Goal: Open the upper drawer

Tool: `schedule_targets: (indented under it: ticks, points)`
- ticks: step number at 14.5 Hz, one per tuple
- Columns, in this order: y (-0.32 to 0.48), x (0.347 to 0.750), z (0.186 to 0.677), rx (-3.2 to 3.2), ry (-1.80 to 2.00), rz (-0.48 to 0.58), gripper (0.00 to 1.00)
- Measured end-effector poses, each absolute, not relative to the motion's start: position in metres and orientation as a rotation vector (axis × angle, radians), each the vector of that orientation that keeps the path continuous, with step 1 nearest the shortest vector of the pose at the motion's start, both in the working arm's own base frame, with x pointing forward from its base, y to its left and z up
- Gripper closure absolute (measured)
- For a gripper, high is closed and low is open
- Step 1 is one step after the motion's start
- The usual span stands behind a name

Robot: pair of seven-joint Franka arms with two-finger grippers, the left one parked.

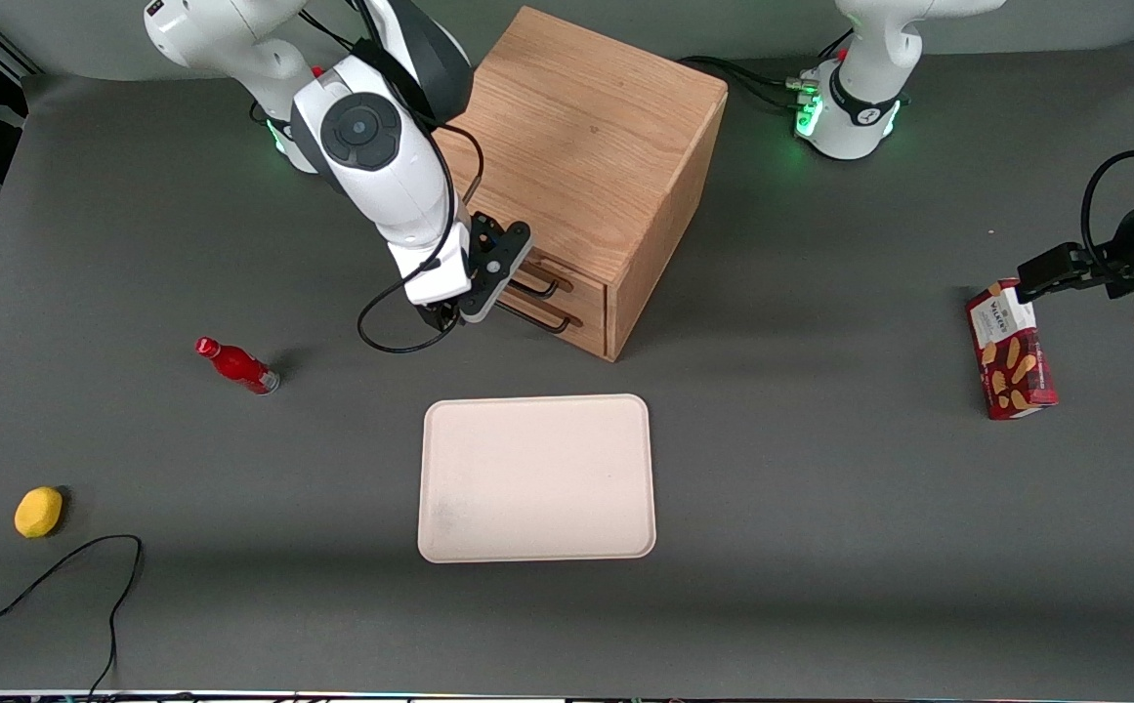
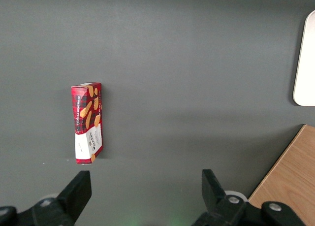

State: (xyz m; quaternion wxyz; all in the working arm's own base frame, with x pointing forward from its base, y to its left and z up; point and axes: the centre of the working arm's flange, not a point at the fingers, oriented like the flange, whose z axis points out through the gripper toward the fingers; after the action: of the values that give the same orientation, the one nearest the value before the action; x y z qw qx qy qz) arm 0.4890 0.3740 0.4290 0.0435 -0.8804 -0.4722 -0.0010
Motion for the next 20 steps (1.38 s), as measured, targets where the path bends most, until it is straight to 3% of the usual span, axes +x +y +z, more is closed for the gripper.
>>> schedule_targets:
  ticks: [10, 20]
  points:
    - [0.372, 0.487, 0.400, -2.697, -1.440, -0.003, 0.00]
    - [0.379, 0.494, 0.409, -2.711, -1.516, -0.039, 0.00]
